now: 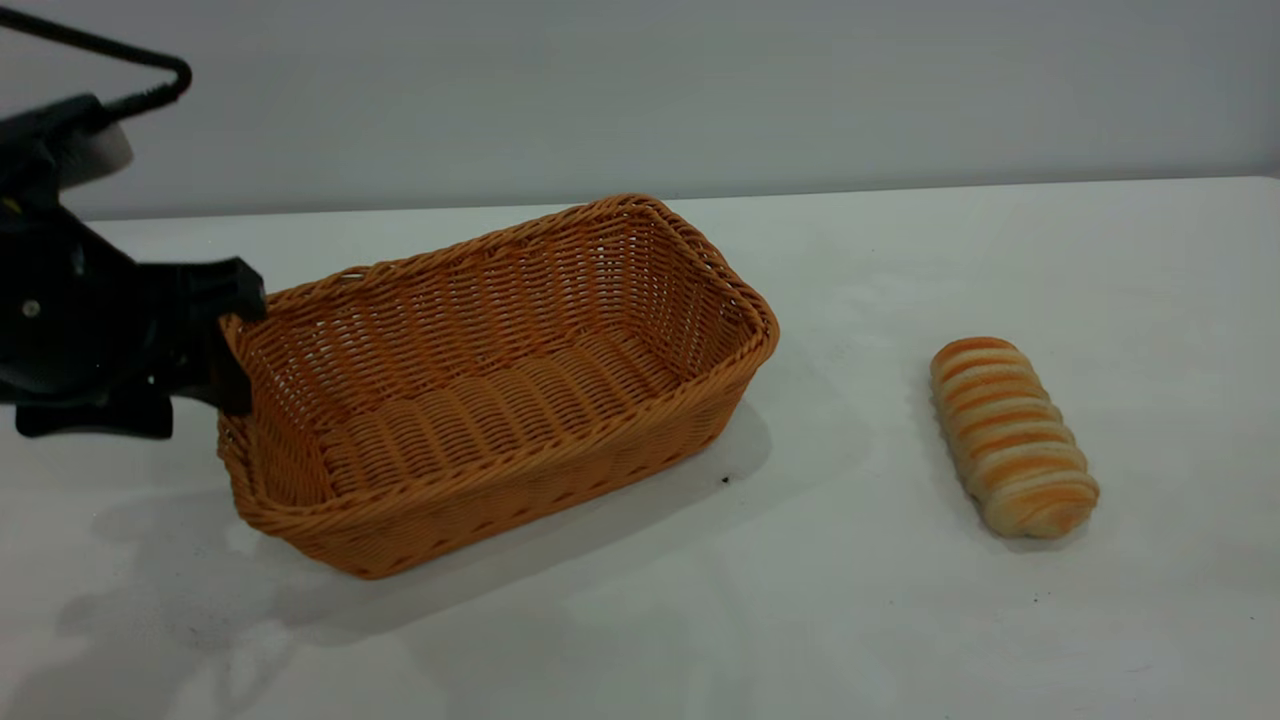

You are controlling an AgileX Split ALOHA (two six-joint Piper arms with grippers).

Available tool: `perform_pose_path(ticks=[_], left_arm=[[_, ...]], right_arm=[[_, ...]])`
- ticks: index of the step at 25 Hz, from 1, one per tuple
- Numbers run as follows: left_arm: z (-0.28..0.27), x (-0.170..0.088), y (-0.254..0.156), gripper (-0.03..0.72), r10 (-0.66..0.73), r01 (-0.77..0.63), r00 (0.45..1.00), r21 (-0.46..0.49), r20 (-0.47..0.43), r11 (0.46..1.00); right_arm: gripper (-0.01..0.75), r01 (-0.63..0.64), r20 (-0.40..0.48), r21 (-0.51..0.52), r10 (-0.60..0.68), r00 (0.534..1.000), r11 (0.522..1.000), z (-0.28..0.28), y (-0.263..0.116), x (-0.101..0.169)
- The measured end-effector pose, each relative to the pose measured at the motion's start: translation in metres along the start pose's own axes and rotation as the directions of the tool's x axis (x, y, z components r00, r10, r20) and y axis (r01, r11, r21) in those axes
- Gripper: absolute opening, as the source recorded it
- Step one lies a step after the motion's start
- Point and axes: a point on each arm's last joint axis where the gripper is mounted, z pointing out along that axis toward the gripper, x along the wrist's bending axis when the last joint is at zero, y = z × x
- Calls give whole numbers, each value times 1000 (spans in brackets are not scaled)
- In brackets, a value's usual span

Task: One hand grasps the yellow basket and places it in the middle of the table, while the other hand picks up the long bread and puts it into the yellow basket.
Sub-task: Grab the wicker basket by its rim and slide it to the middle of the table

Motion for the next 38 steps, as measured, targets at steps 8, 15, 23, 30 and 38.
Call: perform_pose_path(ticks=[8, 15, 23, 30, 38], left_arm=[[8, -5, -4, 466, 20, -20, 1000, 10, 2, 1000], [23, -7, -9, 466, 28, -27, 1000, 42, -10, 999], [51, -6, -8, 403, 2, -1, 1000, 33, -30, 999], [54, -8, -6, 104, -41, 42, 999, 18, -27, 999], [54, -20, 13, 104, 43, -43, 999, 52, -8, 998]], right_arm=[[381, 0, 3, -6, 0, 1000, 1000, 0, 1, 0], [381, 0, 6, -12, 0, 1000, 1000, 0, 1, -1], [381, -1, 5, -12, 1, 1000, 1000, 0, 1, 0], [381, -1, 4, -12, 1, 1000, 1000, 0, 1, 0], [381, -1, 4, -12, 1, 1000, 1000, 0, 1, 0]])
